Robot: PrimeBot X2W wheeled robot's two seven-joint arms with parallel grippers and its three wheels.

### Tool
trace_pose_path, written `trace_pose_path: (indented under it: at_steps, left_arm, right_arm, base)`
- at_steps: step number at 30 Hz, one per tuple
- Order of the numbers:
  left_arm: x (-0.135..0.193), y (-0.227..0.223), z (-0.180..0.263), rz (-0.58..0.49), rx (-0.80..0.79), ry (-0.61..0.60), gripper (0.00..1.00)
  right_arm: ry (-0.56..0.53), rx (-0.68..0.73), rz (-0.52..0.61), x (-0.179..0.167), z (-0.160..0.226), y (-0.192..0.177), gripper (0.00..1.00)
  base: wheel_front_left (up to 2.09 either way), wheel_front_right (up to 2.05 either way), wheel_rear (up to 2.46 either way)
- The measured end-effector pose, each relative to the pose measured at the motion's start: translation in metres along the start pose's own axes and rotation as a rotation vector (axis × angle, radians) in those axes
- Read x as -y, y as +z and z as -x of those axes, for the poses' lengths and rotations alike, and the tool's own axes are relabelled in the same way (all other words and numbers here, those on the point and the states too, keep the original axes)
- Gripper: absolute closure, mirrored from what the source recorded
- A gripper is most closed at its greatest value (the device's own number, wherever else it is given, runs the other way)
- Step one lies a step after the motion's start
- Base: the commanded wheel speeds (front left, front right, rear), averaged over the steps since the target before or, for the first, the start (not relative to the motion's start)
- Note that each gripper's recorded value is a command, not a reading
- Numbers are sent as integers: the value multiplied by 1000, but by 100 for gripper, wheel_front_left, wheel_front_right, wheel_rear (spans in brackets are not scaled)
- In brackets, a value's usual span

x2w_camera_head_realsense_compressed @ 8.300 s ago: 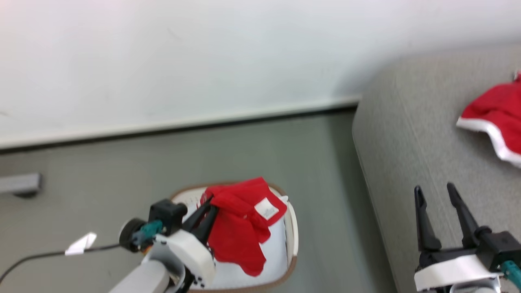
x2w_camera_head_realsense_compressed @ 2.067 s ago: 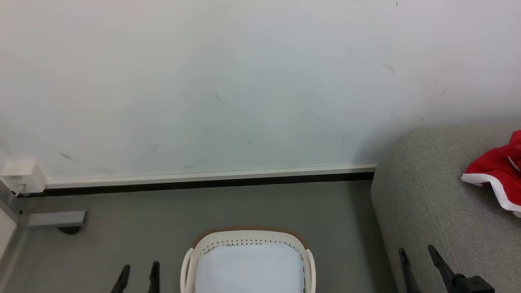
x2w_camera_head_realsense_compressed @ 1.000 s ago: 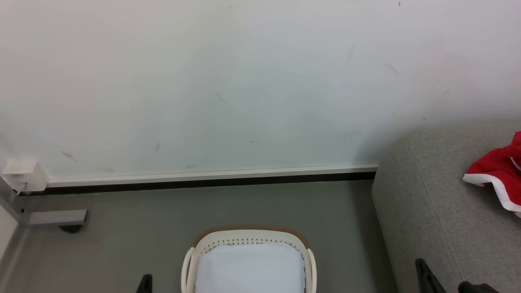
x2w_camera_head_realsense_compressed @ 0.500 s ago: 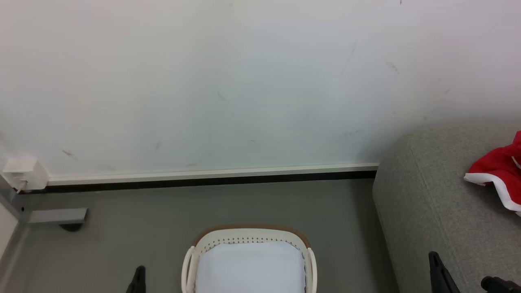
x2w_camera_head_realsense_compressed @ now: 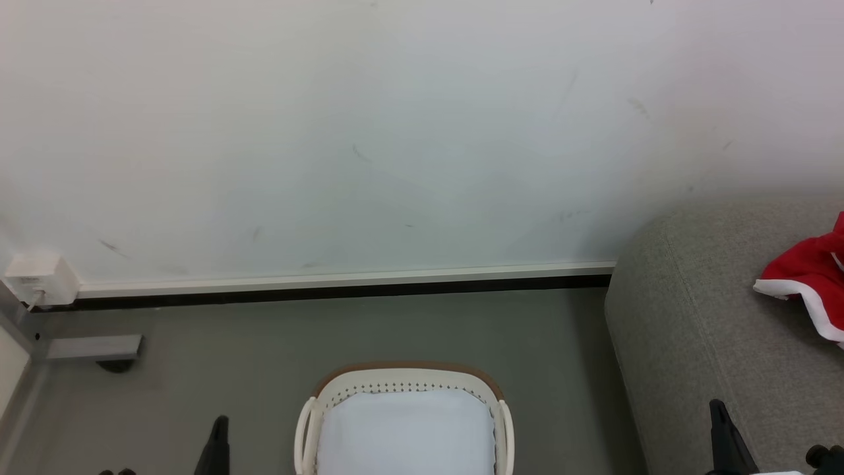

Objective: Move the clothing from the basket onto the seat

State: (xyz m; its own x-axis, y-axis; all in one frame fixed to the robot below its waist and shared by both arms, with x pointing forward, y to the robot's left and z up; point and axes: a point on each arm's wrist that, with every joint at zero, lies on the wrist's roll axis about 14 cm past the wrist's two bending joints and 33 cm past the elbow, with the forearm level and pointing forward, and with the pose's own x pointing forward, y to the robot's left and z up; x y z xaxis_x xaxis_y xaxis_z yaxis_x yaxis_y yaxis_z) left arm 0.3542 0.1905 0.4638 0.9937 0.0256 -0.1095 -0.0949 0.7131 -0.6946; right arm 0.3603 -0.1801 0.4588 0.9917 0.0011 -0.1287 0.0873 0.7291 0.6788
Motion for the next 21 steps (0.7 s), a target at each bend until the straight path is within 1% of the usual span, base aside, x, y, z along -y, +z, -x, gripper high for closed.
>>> trace_pose_path:
  at_steps: [21]
  left_arm:
    - [5, 10, -10, 247, 5, -5, 100]
  right_arm:
    - [3, 18, -258, -3, -7, 14, 100]
  base:
    - [0, 0, 0]
